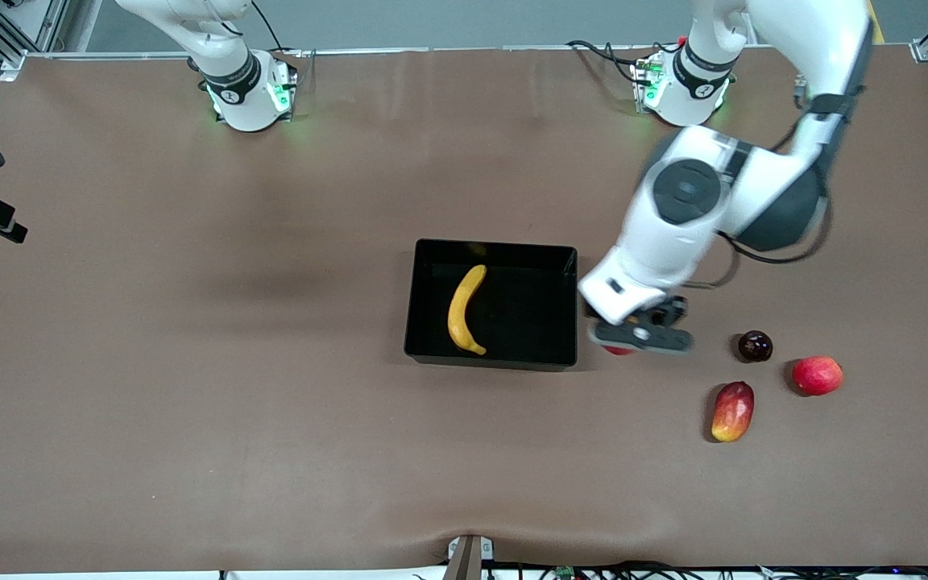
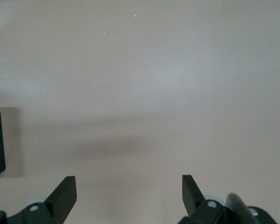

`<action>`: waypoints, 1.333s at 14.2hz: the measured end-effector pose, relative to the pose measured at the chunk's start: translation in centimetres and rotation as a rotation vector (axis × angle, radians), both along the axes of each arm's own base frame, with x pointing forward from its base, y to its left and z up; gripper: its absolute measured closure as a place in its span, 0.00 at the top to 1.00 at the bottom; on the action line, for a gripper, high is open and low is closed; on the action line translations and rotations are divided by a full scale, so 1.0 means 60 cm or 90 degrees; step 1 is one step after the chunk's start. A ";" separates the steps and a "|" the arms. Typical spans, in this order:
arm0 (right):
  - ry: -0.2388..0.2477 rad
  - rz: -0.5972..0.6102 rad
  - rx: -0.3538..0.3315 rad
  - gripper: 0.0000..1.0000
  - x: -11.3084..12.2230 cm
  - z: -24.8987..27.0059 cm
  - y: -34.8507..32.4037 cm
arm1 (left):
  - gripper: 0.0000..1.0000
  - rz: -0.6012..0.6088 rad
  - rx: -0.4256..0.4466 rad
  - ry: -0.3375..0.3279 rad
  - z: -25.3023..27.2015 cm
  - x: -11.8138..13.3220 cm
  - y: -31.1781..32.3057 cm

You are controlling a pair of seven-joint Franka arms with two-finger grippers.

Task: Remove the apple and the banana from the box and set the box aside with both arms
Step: 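Carry the apple with the left gripper toward the mango and lower it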

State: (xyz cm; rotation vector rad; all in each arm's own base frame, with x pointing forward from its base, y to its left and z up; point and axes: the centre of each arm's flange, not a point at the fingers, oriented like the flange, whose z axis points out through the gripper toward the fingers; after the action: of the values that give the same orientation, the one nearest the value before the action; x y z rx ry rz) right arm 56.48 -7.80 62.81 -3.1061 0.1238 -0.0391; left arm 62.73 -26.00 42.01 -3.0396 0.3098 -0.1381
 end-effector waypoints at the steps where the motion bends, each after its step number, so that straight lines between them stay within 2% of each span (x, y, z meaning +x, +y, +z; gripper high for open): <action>1: 0.000 0.000 0.000 1.00 0.000 0.000 0.000 | 0.67 -0.007 0.004 0.005 -0.004 0.015 0.039; 7: 0.001 -0.001 0.000 1.00 0.000 -0.001 -0.001 | 0.67 -0.043 0.011 0.037 -0.050 0.068 0.208; 13: 0.002 -0.001 0.000 1.00 0.001 -0.003 -0.001 | 0.67 -0.089 -0.003 0.028 -0.148 0.114 0.353; 16: 0.002 -0.001 0.000 1.00 0.001 -0.003 -0.002 | 0.67 -0.096 -0.001 0.026 -0.186 0.124 0.408; 19: 0.002 -0.001 0.000 1.00 0.001 -0.003 -0.002 | 0.67 -0.103 -0.006 0.042 -0.212 0.115 0.397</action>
State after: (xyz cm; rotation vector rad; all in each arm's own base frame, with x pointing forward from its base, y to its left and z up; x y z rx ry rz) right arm 56.56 -7.92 62.61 -3.1059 0.1270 -0.0336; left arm 69.66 -2.18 29.31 -3.0306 0.5614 -0.0489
